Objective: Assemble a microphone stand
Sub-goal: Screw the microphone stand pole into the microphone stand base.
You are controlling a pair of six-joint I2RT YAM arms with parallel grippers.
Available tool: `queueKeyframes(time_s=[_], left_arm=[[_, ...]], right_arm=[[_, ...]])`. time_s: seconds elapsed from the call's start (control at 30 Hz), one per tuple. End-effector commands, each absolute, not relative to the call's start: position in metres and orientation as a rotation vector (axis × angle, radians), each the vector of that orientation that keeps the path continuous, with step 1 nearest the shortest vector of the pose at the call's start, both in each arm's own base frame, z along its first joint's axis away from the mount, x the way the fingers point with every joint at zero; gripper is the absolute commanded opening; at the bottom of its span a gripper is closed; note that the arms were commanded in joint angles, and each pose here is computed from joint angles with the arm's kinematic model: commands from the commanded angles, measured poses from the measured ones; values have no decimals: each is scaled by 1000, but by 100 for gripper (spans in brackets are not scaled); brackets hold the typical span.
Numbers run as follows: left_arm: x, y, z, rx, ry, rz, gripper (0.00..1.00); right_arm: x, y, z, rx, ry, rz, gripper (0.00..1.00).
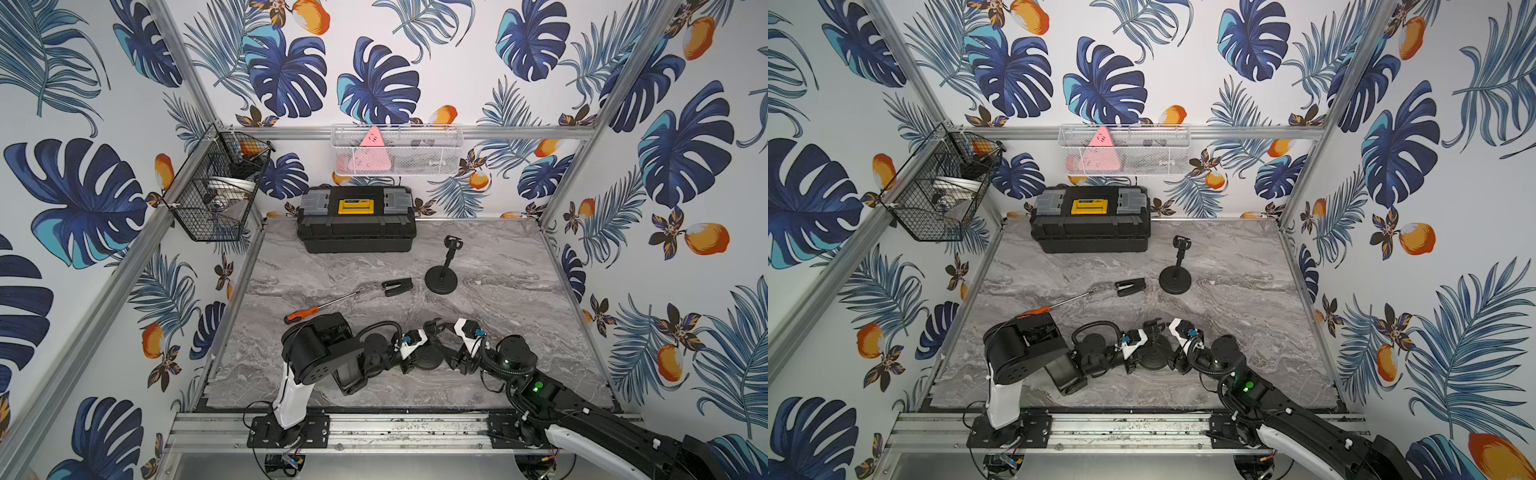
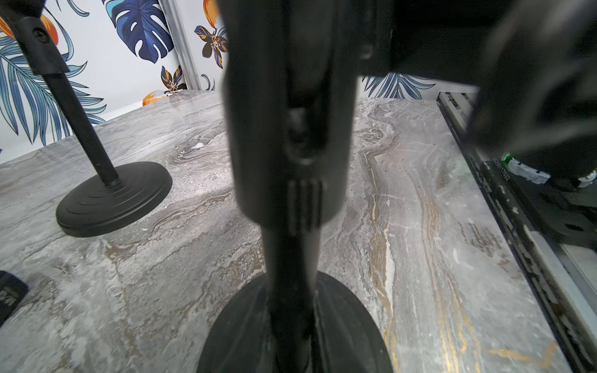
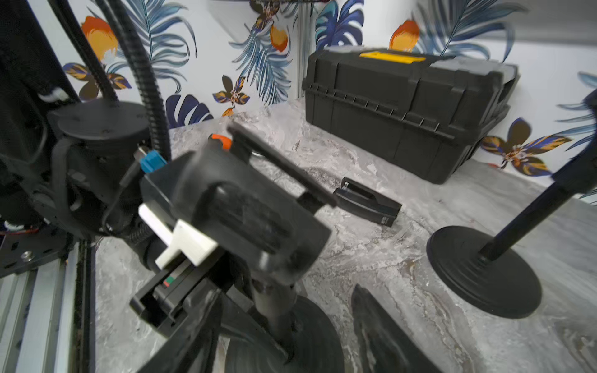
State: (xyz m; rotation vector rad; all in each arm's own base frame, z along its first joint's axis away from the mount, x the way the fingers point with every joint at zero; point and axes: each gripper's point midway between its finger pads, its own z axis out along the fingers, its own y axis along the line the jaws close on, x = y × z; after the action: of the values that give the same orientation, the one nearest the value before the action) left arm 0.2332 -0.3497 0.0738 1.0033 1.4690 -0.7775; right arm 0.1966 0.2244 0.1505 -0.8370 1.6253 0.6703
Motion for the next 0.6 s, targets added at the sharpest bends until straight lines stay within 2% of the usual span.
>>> queueKeyframes(time_s=[0.0, 0.33, 0.57], left_arm=[[231, -346, 79, 1012, 1444, -756, 18], [230, -344, 81, 1016, 1436, -753, 19], [227, -343, 86, 1016, 1427, -764, 20]], right_arm=[[190, 234, 160, -884, 1569, 776, 65], [190, 227, 170, -923, 1508, 943, 66], [206, 227, 173, -971, 1493, 1015, 66]])
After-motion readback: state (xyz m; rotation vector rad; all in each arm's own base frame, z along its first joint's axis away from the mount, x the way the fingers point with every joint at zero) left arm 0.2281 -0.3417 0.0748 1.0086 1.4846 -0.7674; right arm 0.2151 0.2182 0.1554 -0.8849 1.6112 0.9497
